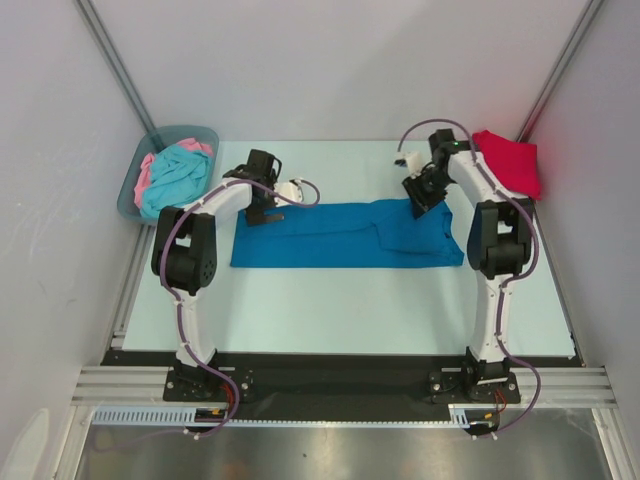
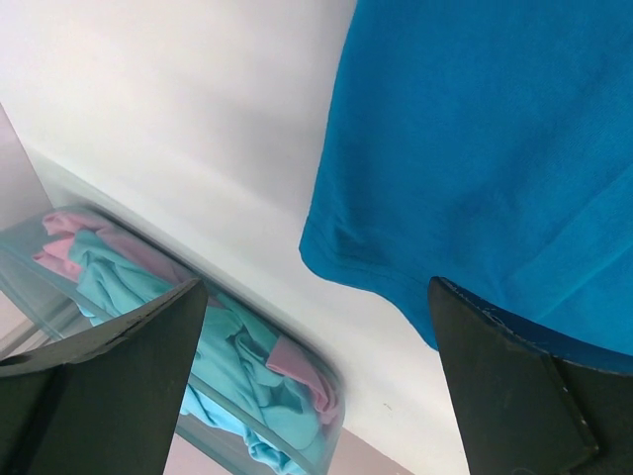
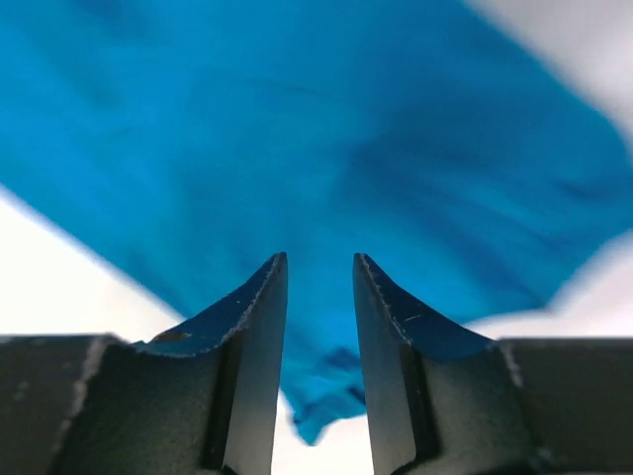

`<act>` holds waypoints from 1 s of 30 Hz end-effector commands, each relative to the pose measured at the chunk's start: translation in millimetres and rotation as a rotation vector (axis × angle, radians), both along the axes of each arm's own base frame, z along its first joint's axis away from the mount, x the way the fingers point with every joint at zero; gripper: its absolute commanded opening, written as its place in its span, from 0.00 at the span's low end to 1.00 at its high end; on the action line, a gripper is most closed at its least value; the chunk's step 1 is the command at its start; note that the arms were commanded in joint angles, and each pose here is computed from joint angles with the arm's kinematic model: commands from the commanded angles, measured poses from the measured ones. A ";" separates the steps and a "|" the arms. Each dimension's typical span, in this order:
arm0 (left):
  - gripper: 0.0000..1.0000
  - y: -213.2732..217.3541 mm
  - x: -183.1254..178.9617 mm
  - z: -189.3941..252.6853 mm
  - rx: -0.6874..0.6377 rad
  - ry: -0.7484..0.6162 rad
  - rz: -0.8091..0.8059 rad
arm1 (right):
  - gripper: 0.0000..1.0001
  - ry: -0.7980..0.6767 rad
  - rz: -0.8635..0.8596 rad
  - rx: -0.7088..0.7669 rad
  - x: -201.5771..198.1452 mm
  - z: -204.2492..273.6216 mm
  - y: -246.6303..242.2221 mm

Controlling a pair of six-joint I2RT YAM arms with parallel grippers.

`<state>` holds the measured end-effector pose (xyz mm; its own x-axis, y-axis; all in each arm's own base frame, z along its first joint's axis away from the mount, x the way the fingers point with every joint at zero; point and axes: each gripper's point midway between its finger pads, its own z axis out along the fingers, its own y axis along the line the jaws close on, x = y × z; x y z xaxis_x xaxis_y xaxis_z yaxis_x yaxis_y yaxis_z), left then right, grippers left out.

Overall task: Fold and stack the t-shirts
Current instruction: Fold the tshirt

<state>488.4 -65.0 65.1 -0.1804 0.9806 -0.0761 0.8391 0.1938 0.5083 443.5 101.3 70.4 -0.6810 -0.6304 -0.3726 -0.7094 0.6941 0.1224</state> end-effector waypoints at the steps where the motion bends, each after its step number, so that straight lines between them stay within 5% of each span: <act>1: 1.00 -9.0 7.4 11.2 -0.005 -0.037 -0.020 | 0.37 -0.167 -0.213 0.014 51.4 35.6 -25.4; 18: 1.00 -12.5 16.1 22.8 0.018 -0.135 0.001 | 0.38 -0.200 -0.436 0.098 114.7 17.8 -87.8; 30: 1.00 -15.3 29.2 -10.7 0.027 -0.111 -0.004 | 0.38 -0.173 -0.462 0.140 108.9 18.1 -93.6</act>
<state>507.6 -76.1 52.5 -0.1688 0.9836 -0.0639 0.7934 0.1740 0.5833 547.6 -0.2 63.0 -0.8264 -0.2320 -0.5130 -0.3395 0.9322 0.1253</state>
